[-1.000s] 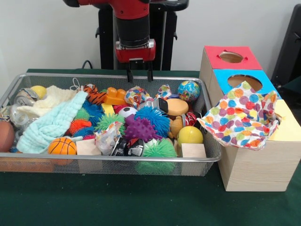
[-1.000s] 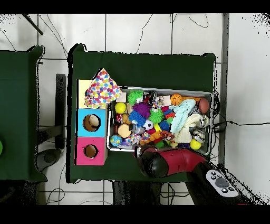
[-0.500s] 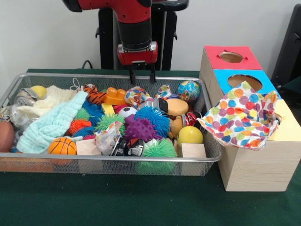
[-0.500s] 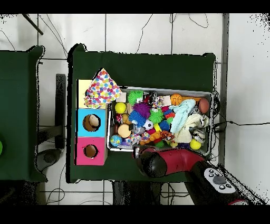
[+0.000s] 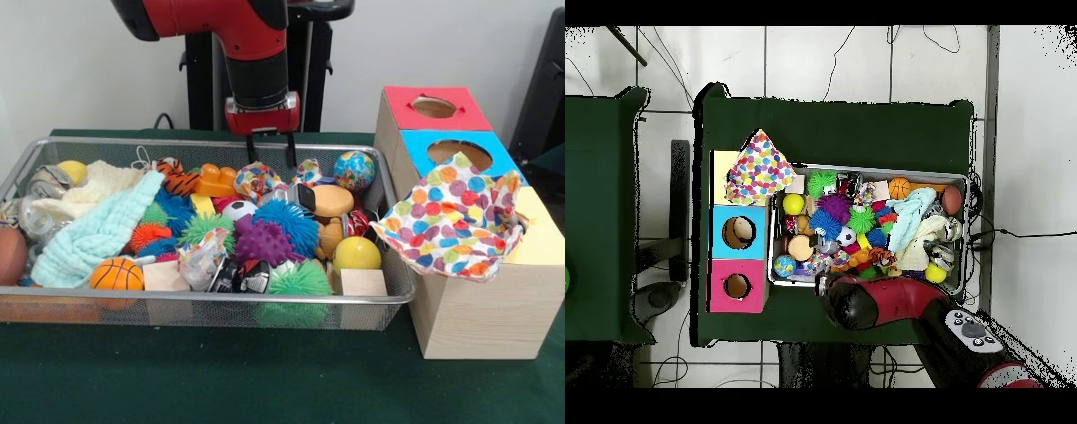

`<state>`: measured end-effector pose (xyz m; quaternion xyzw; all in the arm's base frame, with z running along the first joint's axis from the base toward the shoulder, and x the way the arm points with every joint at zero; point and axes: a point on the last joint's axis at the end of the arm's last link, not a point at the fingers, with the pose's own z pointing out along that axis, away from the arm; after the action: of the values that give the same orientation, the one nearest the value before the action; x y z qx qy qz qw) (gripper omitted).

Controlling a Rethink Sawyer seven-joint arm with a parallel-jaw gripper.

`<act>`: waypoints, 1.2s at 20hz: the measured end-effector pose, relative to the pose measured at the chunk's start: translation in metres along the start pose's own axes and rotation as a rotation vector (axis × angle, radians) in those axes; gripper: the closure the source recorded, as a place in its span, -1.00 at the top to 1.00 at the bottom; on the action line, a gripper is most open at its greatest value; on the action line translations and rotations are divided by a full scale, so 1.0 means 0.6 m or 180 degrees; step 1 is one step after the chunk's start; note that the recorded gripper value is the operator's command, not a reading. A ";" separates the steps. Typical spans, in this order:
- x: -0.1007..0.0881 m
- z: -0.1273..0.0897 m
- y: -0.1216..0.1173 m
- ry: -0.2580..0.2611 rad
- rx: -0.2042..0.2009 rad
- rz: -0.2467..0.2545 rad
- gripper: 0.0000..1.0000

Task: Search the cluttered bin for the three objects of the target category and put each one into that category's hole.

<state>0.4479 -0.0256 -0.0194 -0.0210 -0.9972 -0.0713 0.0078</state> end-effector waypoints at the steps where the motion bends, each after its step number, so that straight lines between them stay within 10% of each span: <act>1: -0.001 0.003 0.000 -0.0003 -0.0004 0.0001 1.00; 24: -0.027 -0.027 -0.021 -0.0171 0.0125 0.0001 1.00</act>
<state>0.4640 -0.0408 -0.0055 -0.0228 -0.9983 -0.0510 -0.0186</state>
